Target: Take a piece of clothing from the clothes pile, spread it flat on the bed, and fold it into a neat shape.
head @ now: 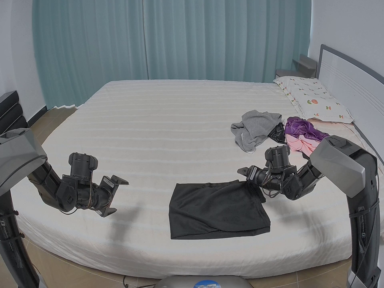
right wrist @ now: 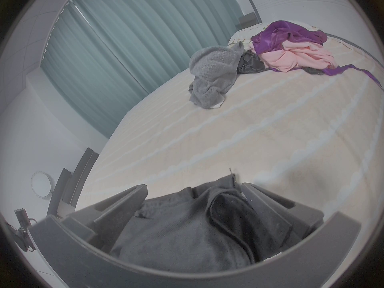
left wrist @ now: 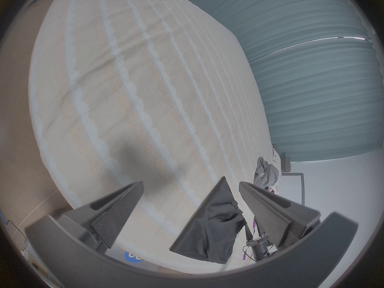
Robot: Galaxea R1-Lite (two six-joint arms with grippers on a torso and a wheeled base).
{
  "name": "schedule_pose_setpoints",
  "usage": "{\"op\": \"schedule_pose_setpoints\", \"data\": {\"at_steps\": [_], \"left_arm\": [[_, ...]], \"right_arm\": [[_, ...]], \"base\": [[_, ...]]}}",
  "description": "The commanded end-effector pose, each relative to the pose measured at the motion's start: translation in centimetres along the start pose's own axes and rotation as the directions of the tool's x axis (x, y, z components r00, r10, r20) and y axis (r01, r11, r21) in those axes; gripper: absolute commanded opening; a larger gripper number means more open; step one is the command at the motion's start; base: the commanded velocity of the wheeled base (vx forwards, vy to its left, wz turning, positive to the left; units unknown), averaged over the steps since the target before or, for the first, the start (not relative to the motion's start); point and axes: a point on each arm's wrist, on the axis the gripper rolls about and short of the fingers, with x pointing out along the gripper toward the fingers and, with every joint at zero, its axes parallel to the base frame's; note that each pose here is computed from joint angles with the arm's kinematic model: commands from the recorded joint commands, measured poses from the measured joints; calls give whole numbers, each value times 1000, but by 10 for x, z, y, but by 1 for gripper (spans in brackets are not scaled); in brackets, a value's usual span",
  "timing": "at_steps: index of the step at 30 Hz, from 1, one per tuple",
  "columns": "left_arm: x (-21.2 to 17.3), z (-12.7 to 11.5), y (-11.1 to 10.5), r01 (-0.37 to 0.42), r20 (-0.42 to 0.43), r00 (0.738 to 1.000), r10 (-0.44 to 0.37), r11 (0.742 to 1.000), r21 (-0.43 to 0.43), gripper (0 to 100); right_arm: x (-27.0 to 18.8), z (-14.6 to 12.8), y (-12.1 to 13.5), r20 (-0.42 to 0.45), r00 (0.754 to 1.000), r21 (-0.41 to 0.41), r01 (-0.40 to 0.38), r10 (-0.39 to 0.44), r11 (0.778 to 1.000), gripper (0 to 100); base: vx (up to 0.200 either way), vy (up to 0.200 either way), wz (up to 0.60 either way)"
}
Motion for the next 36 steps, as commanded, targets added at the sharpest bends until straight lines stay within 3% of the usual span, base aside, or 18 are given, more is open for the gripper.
{"op": "schedule_pose_setpoints", "data": {"at_steps": [1, 4, 5, 13, 19, 26, 28, 36], "left_arm": [[0, 0, 0, 0, 0, 1000, 0, 1000, 0, 100], [0, 0, 0, 0, 0, 1000, 0, 1000, 0, 100], [0, 0, 0, -1, 0, 1000, 1, 1000, 0, 100], [1, -4, -1, -2, -7, 1000, 2, 1000, 8, 100], [17, -19, -3, -58, 51, 997, 56, 997, 44, 100], [23, -46, -17, -40, 31, 999, 36, 992, 124, 100], [29, -50, -26, -23, 31, 999, 18, 983, 180, 100], [43, -51, -51, 40, 49, 997, -53, 971, 236, 100]], "right_arm": [[1, -5, 0, -13, 1000, -6, 1, -1, 1000, 100], [1, -6, 1, -18, 1000, -14, 1, -2, 1000, 100], [2, -8, 0, -24, 1000, -21, 6, -6, 1000, 0], [-3, -10, -3, -16, 998, -95, 57, -59, 994, 0], [-8, 2, -11, 32, 994, -76, 111, -108, 991, 0], [-14, 17, -18, 87, 984, -46, 157, -152, 987, 0], [-21, 22, -23, 93, 982, -27, 167, -164, 986, 0], [-28, 10, -10, -6, 998, 1, 55, -55, 998, 0]], "base": [[0, 0, 0], [0, 0, 0], [0, 0, 0], [0, 0, 0], [0, 0, 0], [0, 0, 0], [0, 0, 0], [0, 0, 0]]}}
